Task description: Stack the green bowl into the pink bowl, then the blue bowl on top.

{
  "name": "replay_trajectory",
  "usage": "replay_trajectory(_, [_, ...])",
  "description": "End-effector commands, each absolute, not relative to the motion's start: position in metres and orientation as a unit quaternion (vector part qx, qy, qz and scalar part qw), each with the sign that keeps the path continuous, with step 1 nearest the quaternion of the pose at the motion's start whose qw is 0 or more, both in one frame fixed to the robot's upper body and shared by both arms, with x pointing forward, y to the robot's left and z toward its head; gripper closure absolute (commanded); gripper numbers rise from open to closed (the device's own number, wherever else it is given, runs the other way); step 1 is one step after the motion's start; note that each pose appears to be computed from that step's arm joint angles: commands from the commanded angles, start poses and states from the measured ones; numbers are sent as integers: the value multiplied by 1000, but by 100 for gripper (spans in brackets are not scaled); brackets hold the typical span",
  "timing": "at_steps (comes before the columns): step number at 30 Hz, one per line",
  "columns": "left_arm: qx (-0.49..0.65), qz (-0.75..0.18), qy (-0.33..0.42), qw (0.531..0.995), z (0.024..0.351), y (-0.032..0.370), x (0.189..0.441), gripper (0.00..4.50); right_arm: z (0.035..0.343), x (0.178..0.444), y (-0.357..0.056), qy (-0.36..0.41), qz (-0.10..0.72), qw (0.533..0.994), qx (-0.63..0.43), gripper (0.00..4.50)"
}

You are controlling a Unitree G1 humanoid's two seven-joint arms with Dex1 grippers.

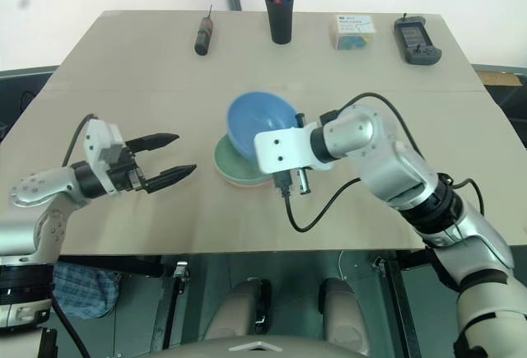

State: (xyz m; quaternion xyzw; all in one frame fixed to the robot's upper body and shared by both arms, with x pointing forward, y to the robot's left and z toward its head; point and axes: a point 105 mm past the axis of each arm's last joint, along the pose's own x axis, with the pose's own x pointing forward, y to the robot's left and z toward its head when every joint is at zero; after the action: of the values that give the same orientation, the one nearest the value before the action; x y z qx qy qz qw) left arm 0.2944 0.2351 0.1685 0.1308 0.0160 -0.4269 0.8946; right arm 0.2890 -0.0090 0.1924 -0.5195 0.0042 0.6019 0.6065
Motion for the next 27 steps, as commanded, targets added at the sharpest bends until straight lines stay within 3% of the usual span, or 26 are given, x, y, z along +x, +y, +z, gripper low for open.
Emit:
replay_trajectory(1, [150, -415, 0, 897, 180, 245, 292, 0, 211, 284, 5, -43, 591, 598, -540, 445])
replay_trajectory(4, [149, -415, 1, 897, 179, 246, 291, 0, 217, 284, 12, -54, 590, 599, -539, 349])
replay_trajectory(9, [138, -426, -6, 894, 179, 239, 291, 0, 232, 287, 14, -68, 569, 624, -532, 138])
replay_trajectory(16, [134, -427, -16, 894, 182, 225, 293, 0, 258, 298, -14, -52, 540, 742, -395, 138])
replay_trajectory(19, [120, -427, -17, 896, 183, 215, 290, 0, 259, 304, -46, -51, 503, 799, -326, 138])
replay_trajectory(22, [122, -392, -6, 912, 177, 214, 294, 0, 249, 312, -90, -26, 428, 850, -306, 138])
replay_trajectory(27, [117, -367, 14, 923, 163, 211, 288, 0, 222, 296, -135, -9, 413, 876, -247, 138])
